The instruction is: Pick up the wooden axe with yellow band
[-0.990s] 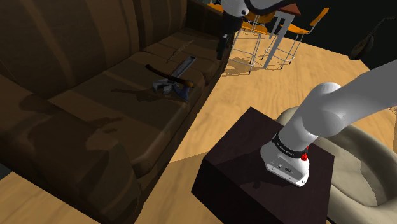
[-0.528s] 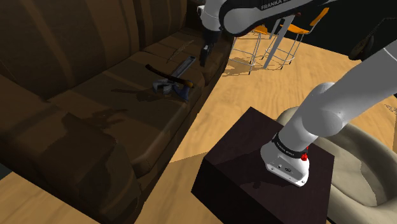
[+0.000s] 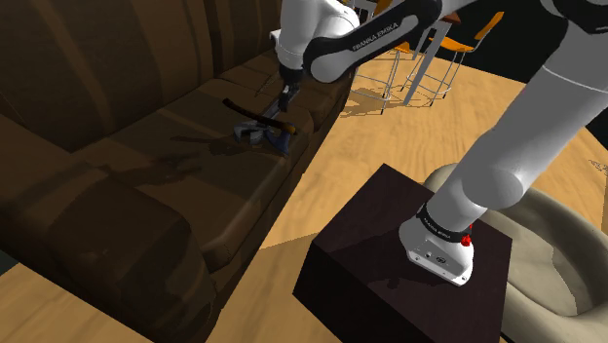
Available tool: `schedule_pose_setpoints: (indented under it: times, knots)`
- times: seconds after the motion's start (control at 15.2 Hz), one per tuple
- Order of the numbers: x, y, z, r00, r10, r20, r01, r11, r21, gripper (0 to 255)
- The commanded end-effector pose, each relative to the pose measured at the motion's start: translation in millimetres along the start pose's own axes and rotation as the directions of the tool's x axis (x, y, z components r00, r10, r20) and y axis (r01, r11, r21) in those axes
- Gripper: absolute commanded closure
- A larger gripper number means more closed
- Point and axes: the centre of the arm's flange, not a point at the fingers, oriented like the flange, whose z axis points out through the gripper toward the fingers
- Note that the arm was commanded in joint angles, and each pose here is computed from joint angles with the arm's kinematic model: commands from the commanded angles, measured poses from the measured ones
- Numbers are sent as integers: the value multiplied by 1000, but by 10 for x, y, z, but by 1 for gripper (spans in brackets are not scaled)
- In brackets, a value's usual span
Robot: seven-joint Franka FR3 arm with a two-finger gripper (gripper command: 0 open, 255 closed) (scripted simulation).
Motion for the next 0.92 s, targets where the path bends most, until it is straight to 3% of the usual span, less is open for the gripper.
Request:
schedule_pose_setpoints:
  times: [0.0, 0.46, 0.86]
  knots:
    - [171, -19, 189, 1000, -25, -13, 25, 999, -20, 0]
    - [789, -142, 810, 993, -110, -50, 105, 990, -91, 0]
    - [814, -242, 1102, 992, -116, -53, 111, 989, -97, 0]
